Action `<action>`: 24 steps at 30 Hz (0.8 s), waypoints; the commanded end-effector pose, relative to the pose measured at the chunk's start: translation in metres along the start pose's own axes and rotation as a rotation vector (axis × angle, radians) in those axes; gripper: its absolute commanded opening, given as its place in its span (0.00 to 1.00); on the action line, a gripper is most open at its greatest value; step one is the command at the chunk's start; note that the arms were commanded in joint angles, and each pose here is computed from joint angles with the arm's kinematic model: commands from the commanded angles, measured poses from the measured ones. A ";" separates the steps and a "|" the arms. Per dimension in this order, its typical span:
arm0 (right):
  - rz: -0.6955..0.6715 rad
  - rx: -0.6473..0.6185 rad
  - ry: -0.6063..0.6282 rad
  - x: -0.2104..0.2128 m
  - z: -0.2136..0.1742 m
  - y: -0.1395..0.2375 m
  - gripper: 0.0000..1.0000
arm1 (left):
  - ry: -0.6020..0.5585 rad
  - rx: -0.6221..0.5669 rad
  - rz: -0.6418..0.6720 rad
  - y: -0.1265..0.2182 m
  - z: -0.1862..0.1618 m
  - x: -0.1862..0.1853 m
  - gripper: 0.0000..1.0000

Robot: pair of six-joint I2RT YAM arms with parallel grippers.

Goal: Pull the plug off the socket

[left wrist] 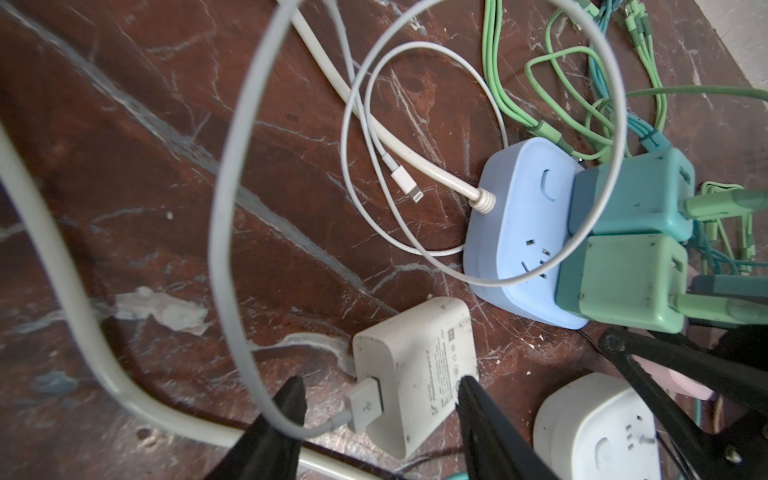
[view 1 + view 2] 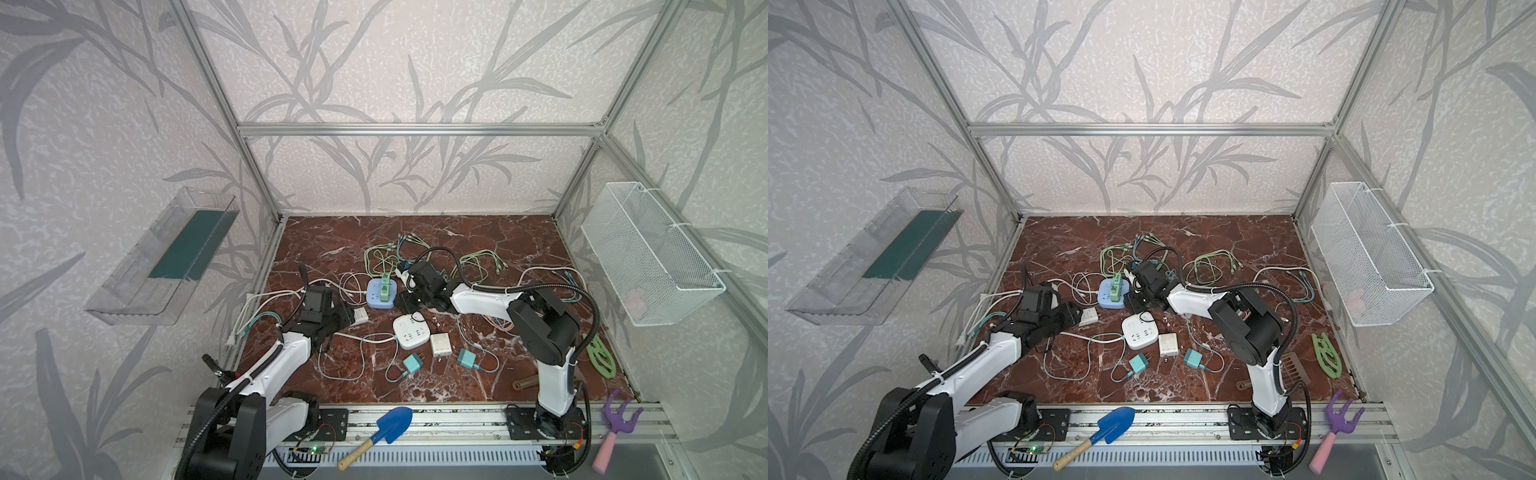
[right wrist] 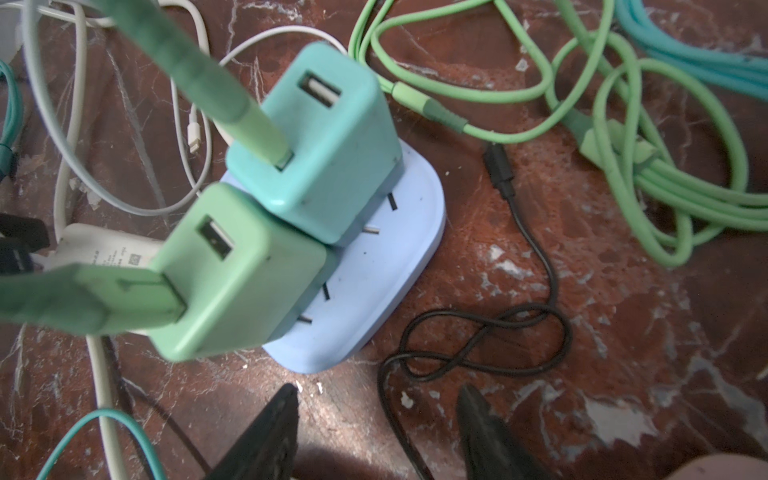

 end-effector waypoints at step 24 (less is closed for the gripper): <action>-0.005 -0.051 -0.022 0.004 0.017 0.010 0.62 | -0.237 -0.124 0.119 0.038 0.025 -0.029 0.67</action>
Point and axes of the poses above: each gripper's point midway between its finger pads, its own y axis back along the fingers, its own x axis along the line the jaws close on, z = x × y, the point moved 1 cm from there along y, back along the fingers
